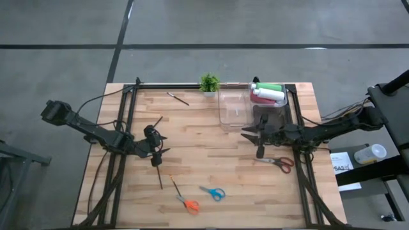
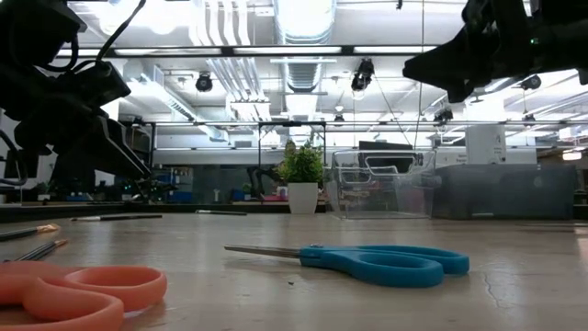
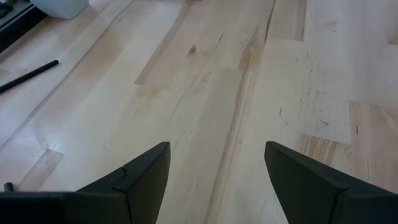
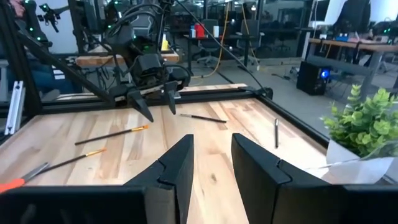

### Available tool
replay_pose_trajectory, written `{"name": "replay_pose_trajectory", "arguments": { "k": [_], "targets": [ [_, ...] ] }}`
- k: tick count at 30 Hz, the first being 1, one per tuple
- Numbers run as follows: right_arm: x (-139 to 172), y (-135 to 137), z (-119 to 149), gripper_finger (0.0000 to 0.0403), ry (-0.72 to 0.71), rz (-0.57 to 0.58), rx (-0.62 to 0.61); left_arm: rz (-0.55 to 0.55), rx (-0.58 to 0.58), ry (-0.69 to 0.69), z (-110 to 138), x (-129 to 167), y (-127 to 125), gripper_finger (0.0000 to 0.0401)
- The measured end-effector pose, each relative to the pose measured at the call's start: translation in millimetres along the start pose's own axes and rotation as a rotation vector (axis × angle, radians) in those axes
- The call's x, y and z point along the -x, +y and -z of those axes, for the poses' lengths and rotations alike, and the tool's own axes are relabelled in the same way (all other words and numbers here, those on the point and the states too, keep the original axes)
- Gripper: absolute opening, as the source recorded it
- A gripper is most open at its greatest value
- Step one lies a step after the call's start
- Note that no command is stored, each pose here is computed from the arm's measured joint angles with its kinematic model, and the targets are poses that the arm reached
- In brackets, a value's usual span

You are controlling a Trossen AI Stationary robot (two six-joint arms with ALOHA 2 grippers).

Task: Pick & Place Paint Supplies
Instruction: Put the bottom silver paintbrush into the black bin

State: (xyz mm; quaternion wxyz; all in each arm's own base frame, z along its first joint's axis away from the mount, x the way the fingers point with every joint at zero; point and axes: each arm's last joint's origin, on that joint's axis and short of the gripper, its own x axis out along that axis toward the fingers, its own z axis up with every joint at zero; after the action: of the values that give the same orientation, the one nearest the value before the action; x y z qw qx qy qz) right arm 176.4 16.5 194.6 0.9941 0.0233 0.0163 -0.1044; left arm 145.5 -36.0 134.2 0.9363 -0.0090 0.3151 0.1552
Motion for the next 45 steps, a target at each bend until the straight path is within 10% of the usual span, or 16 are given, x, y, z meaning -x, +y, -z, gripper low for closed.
{"name": "replay_pose_trajectory", "arguments": {
  "k": [39, 45],
  "targets": [
    [-1.0, 0.4, -0.8, 0.0104, 0.000, 0.000, -0.018, 0.004, 0.010, -0.011, -1.1, 0.0, -0.4, 0.0266],
    [-1.0, 0.4, -0.8, 0.0104, 0.000, 0.000, -0.014, 0.080, 0.399, -0.140, -16.3, 1.3, -5.3, 0.0266]
  ]
}}
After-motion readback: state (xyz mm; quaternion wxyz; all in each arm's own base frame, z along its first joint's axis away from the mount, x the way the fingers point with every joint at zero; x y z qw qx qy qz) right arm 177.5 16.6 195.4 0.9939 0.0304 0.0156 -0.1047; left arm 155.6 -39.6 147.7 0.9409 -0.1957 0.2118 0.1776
